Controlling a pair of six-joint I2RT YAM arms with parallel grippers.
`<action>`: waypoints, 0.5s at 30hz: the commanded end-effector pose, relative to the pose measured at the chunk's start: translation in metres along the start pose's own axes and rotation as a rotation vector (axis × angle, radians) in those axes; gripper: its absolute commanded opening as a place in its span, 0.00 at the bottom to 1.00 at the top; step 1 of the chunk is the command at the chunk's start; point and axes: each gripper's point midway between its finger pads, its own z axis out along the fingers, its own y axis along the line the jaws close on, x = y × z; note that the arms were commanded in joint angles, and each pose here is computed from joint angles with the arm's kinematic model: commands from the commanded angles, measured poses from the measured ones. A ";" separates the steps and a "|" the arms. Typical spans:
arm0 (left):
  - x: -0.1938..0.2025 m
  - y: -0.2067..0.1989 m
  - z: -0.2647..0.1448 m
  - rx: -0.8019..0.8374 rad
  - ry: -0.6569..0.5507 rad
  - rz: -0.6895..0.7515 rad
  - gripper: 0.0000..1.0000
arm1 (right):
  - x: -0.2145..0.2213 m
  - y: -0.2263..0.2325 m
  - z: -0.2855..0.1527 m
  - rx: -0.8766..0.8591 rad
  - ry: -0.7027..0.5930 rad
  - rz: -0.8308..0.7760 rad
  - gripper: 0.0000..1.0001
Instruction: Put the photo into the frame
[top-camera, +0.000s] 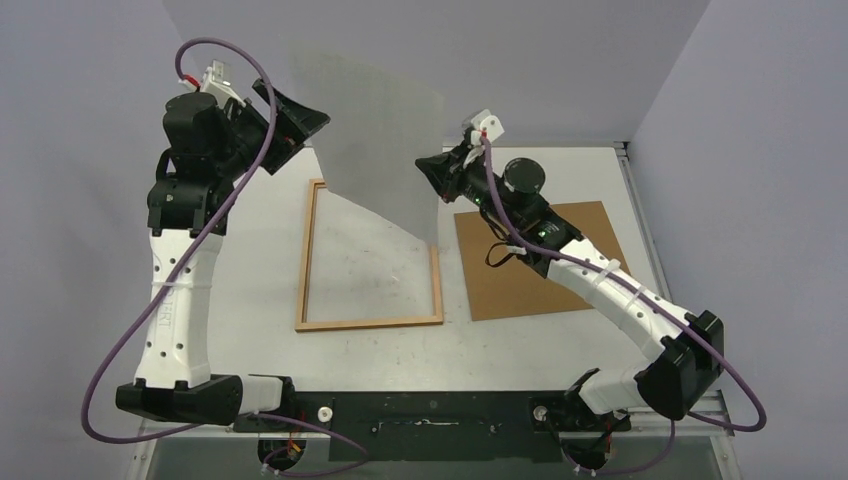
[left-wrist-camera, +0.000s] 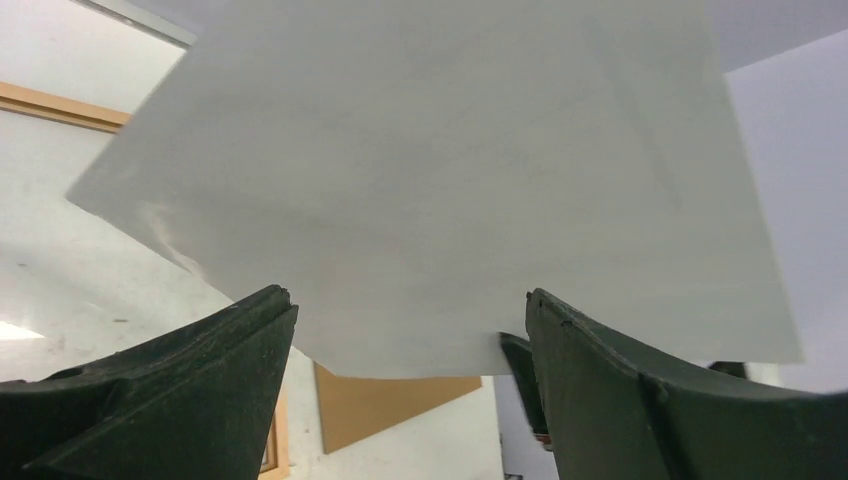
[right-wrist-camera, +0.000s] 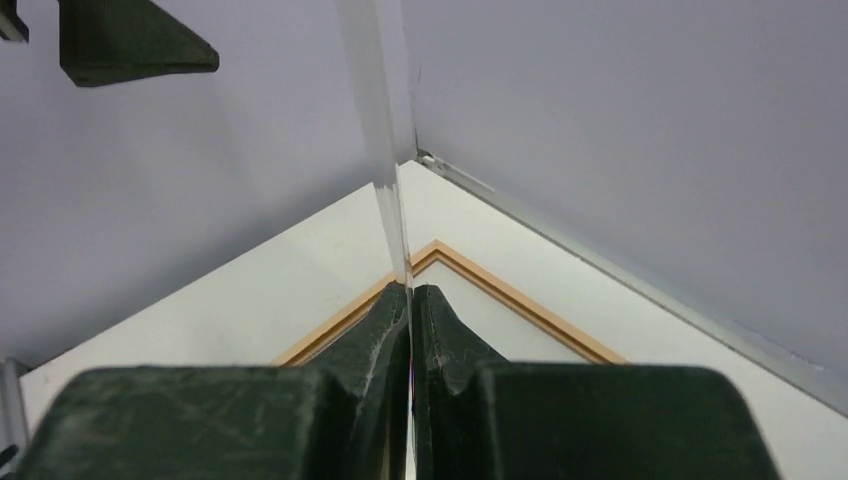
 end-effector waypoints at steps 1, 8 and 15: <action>-0.017 0.007 -0.020 -0.062 -0.083 0.142 0.84 | -0.041 0.002 -0.008 0.032 0.009 0.187 0.00; -0.019 0.032 -0.032 -0.179 -0.116 0.238 0.84 | -0.049 0.026 0.002 -0.060 0.142 0.369 0.00; -0.009 0.087 -0.035 -0.376 -0.090 0.289 0.83 | -0.019 0.022 0.013 0.017 0.319 0.552 0.00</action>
